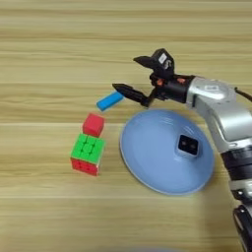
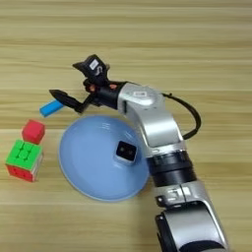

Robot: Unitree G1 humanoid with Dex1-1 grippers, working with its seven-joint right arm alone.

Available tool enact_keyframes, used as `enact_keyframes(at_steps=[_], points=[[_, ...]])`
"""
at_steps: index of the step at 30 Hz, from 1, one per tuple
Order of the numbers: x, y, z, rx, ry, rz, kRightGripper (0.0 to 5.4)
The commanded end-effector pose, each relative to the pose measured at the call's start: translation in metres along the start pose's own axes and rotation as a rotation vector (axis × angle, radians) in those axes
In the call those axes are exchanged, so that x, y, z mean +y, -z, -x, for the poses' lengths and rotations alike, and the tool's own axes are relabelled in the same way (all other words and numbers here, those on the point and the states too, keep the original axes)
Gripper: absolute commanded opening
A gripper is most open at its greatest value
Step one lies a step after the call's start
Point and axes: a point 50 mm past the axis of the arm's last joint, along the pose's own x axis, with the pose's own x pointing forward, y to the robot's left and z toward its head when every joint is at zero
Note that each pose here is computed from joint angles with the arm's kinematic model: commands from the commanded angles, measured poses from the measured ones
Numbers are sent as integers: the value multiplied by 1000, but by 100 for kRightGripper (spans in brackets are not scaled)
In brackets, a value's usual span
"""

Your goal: Move the objects on the table

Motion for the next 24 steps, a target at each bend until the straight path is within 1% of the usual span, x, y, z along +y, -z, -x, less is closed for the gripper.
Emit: enact_keyframes(at_steps=[1, 4, 9, 12, 15, 19, 24], points=[[-11, -31, 16, -69, 3, 127, 537], [-15, -27, 27, -44, -10, 136, 537], [-27, -18, 46, 21, -7, 129, 537], [-31, -15, 57, 45, -23, 132, 537], [-31, -12, 70, 72, -66, 130, 537], [-30, -7, 81, 102, -107, 137, 537], [-30, 0, 92, 140, -148, 171, 537]])
